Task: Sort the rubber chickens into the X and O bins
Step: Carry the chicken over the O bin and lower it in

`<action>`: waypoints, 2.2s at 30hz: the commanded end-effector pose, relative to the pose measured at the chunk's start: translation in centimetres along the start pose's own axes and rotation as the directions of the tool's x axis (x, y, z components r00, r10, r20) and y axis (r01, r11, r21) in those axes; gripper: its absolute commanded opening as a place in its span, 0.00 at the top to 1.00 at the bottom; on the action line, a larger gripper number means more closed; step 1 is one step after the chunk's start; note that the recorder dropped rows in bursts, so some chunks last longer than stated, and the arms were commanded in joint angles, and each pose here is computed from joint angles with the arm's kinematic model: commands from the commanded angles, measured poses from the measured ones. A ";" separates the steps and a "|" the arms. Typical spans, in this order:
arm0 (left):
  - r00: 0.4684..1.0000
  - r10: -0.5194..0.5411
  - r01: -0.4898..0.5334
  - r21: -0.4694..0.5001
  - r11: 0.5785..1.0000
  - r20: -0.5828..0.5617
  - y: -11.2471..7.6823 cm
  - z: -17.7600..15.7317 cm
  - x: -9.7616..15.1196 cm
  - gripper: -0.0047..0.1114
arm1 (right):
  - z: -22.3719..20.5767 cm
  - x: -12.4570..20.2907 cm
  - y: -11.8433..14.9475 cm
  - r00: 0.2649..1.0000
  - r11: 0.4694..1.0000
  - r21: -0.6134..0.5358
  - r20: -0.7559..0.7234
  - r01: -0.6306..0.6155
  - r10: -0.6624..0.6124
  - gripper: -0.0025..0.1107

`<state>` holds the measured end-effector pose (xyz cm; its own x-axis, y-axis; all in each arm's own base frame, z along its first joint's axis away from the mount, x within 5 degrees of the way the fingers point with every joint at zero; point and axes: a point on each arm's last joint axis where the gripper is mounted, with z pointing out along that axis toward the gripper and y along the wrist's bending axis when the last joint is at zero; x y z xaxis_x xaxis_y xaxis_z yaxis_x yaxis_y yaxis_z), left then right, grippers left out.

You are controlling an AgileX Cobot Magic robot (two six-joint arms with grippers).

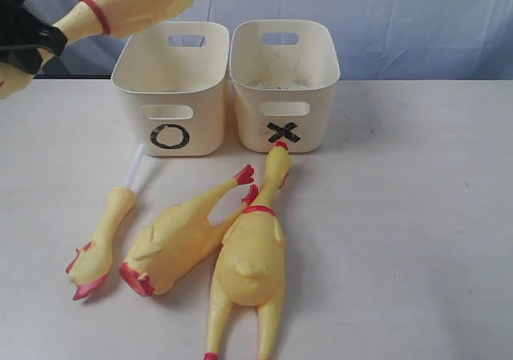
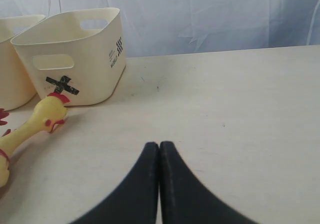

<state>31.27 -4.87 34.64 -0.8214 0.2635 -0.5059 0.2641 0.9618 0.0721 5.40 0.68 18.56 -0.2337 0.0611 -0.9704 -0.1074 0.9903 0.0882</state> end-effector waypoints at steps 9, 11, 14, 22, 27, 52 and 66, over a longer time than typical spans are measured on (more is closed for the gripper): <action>0.967 -0.199 0.209 0.049 0.977 -0.160 -0.3 1.6 -2.6 0.96 | 0.0 0.0 0.0 1.000 1.000 0.005 0.009 0.006 -0.006 0.98; 0.964 -0.207 0.221 0.066 0.973 -0.166 -0.4 2.3 -3.2 0.96 | 0.0 0.0 0.0 1.000 1.000 0.005 0.009 0.006 -0.006 0.98; 0.947 -0.266 0.286 0.095 0.953 -0.178 -0.7 3.1 -3.9 0.96 | 0.0 0.0 0.0 1.000 1.000 0.005 0.009 0.008 -0.009 0.98; 0.932 -0.314 0.339 0.132 0.931 -0.179 -0.9 4.4 -5.5 0.96 | 0.0 0.0 0.0 1.000 1.000 0.005 0.009 0.008 -0.009 0.98; 0.912 -0.324 0.367 0.150 0.918 -0.251 -1.4 7.4 -5.5 0.96 | 0.0 0.0 0.0 1.000 1.000 0.005 0.009 0.006 -0.006 0.98; 0.906 -0.305 0.378 0.237 0.895 -0.294 -2.2 8.9 -5.6 0.96 | 0.0 0.0 0.0 1.000 1.000 0.005 0.009 0.006 -0.006 0.98; 0.910 -0.295 0.368 0.242 0.898 -0.291 -2.2 8.9 -5.6 0.71 | 0.0 0.0 0.0 1.000 1.000 0.005 0.009 0.006 -0.006 0.98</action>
<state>39.58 -8.86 29.28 -0.9780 -0.0231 -0.2071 0.0452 0.9466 -0.3193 5.40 0.68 18.56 -0.2338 0.0614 -0.9704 -0.1073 0.9903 0.0885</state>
